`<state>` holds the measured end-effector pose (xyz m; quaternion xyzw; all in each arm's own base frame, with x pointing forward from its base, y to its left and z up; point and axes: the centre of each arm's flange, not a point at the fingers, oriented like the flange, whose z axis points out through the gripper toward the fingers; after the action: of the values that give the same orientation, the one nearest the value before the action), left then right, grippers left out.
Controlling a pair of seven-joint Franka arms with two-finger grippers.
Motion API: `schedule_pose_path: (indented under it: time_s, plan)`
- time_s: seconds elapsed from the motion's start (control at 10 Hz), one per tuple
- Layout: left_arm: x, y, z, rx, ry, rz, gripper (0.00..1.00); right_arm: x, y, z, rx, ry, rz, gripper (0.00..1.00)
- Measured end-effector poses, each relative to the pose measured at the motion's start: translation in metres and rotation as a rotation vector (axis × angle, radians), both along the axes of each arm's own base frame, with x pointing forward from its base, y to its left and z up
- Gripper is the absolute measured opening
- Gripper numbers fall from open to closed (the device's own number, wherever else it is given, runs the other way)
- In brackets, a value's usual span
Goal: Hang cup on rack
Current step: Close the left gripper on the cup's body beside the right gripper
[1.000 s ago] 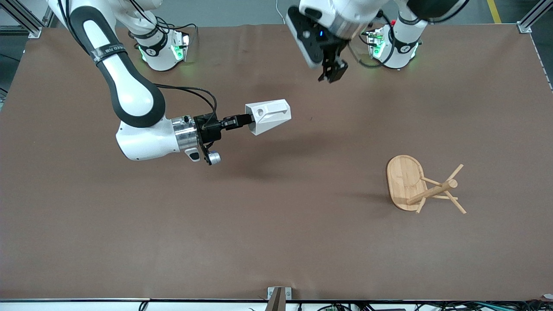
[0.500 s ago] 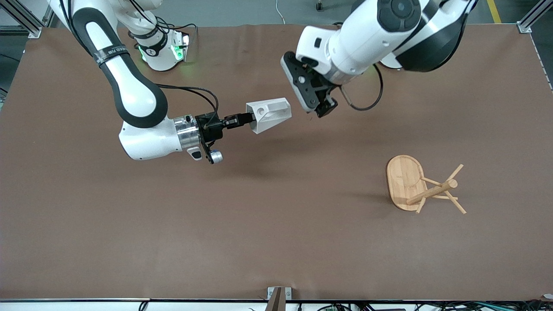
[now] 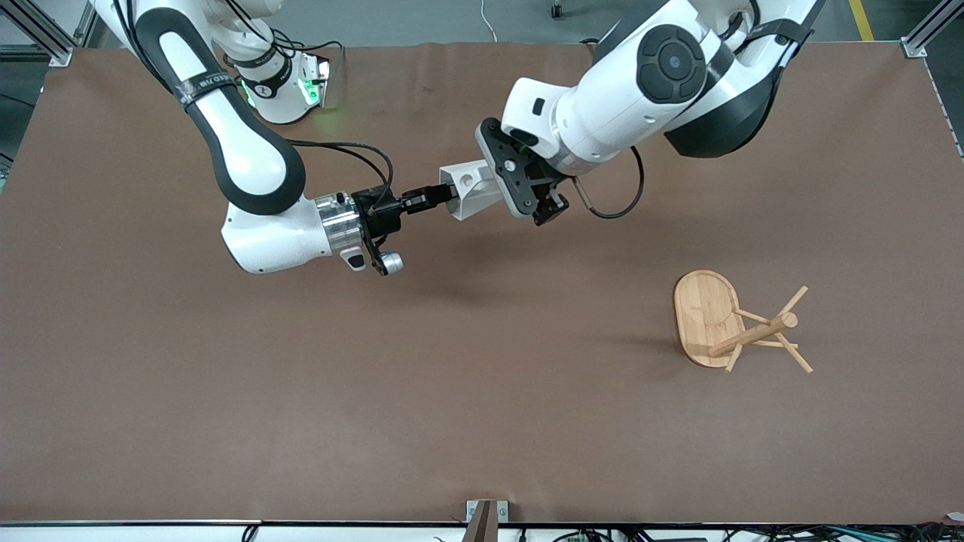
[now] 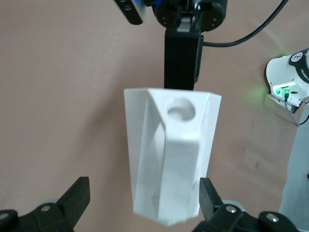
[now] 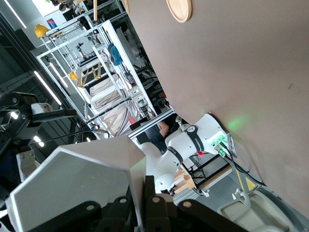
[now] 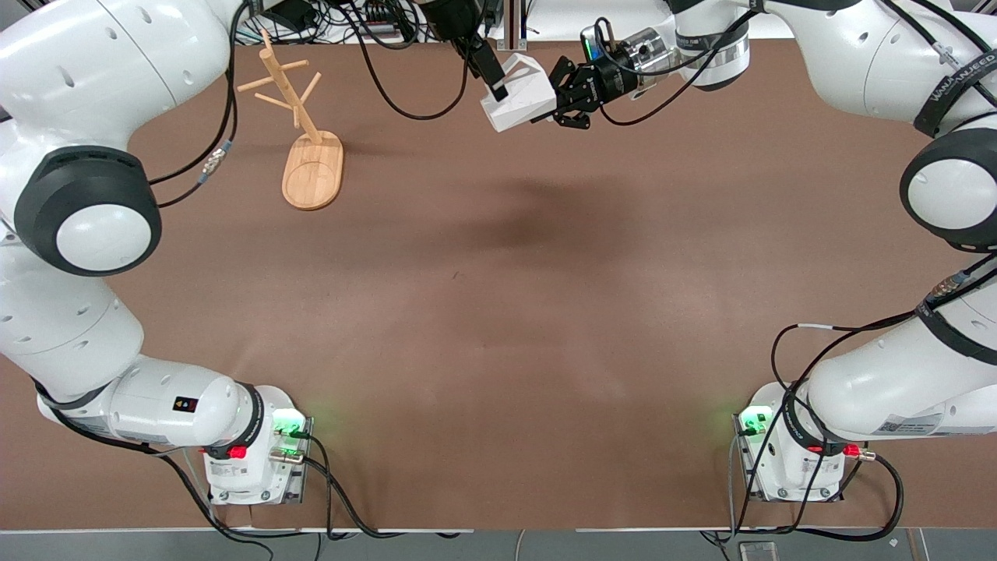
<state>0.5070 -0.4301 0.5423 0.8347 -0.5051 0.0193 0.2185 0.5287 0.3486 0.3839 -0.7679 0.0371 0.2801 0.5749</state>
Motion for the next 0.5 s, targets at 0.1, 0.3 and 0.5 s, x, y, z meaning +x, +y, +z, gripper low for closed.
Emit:
schedule_pose_path:
  time_s: [0.1,0.3,0.5]
  plan:
    - [-0.002,-0.003,0.001,-0.007,-0.005,-0.022,1.00,-0.002,0.003,0.001,0.002,0.000,0.003,0.07]
    - [-0.011,-0.008,0.002,-0.020,0.013,-0.057,1.00,-0.003,0.006,0.002,0.011,0.005,0.001,0.07]
    - [-0.020,-0.009,-0.002,0.011,0.059,-0.099,1.00,-0.004,0.007,0.003,0.016,0.007,0.001,0.07]
